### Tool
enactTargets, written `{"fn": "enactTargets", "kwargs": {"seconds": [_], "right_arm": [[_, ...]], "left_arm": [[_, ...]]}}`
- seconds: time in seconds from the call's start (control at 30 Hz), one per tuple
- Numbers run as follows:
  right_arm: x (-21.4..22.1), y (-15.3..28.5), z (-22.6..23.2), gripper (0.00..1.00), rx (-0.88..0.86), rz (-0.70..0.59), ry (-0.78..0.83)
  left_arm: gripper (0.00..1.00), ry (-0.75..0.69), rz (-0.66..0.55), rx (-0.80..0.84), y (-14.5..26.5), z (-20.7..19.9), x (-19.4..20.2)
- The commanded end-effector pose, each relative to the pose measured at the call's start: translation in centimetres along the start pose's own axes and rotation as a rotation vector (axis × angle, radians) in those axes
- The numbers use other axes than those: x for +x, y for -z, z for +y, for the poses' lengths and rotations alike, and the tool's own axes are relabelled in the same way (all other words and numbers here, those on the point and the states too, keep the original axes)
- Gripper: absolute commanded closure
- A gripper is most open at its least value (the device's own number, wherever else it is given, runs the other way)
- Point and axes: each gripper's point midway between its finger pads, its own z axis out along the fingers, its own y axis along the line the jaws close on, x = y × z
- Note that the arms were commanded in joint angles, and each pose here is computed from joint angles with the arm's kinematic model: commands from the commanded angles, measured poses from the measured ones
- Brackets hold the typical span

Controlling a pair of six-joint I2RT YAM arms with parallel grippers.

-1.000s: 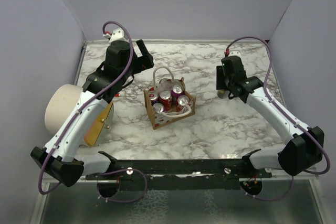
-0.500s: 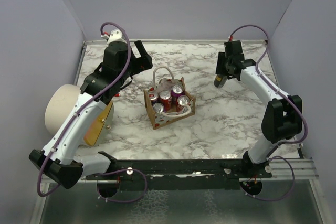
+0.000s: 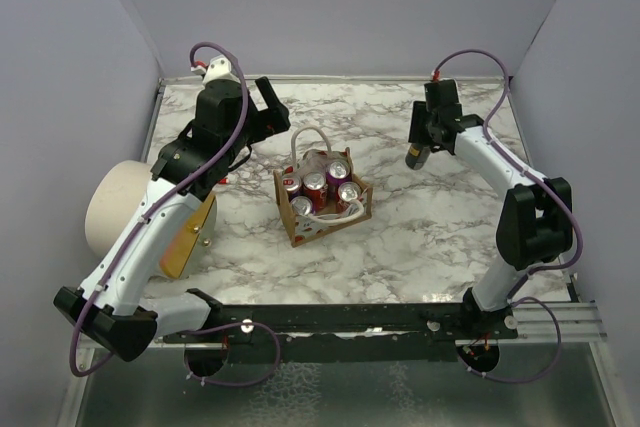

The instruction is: Take the beverage out of the canvas bag

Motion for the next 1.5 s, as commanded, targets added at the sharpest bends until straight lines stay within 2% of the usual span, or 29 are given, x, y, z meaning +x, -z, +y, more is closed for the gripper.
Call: {"fn": "enactTargets", "kwargs": {"seconds": [0.0,0.07,0.2,0.37,0.5,0.67,0.97,1.1,1.23,1.47], "right_arm": [[-1.5,-0.1,0.2,0.94,-0.013,-0.07,-0.005],[-1.4,-0.2,0.2,0.87,-0.013,-0.068,-0.005],[-1.9,0.2,0.4,0.54,-0.027,-0.071,0.001],[-4.0,1.9,0.8,0.24,-0.052,-0.112,-0.003],[-4.9,3.2,1.0,0.09,-0.075,-0.125,-0.005],[-4.4,5.4,0.9,0.07,-0.116,-0.125,-0.002],[3.9,9.4,0.5,0.06,-0.247,-0.004,0.015],[6.3,11.1,0.6,0.06,-0.31,0.021,0.024],[5.7,13.0,2.3,0.07,-0.424,0.016,0.022],[2.2,16.9,8.6,0.12,-0.738,0.043,0.023]], "left_arm": [[0.04,-0.007,-0.018,0.0,0.7,0.2,-0.6],[0.04,-0.007,-0.018,0.0,0.7,0.3,-0.5],[0.04,-0.005,-0.025,0.001,0.9,0.3,-0.6],[0.04,-0.002,-0.026,0.003,0.9,0.3,-0.6],[0.04,-0.002,-0.021,0.007,0.9,0.3,-0.4],[0.04,-0.003,-0.018,0.015,0.6,0.1,-0.3],[0.04,0.0,0.003,0.031,-0.3,-0.1,0.5],[0.04,0.001,0.024,0.047,-1.1,-0.7,0.9],[0.04,0.0,0.04,0.059,-1.7,-1.2,1.3],[0.04,0.012,0.069,0.07,-2.2,-1.5,2.0]]}}
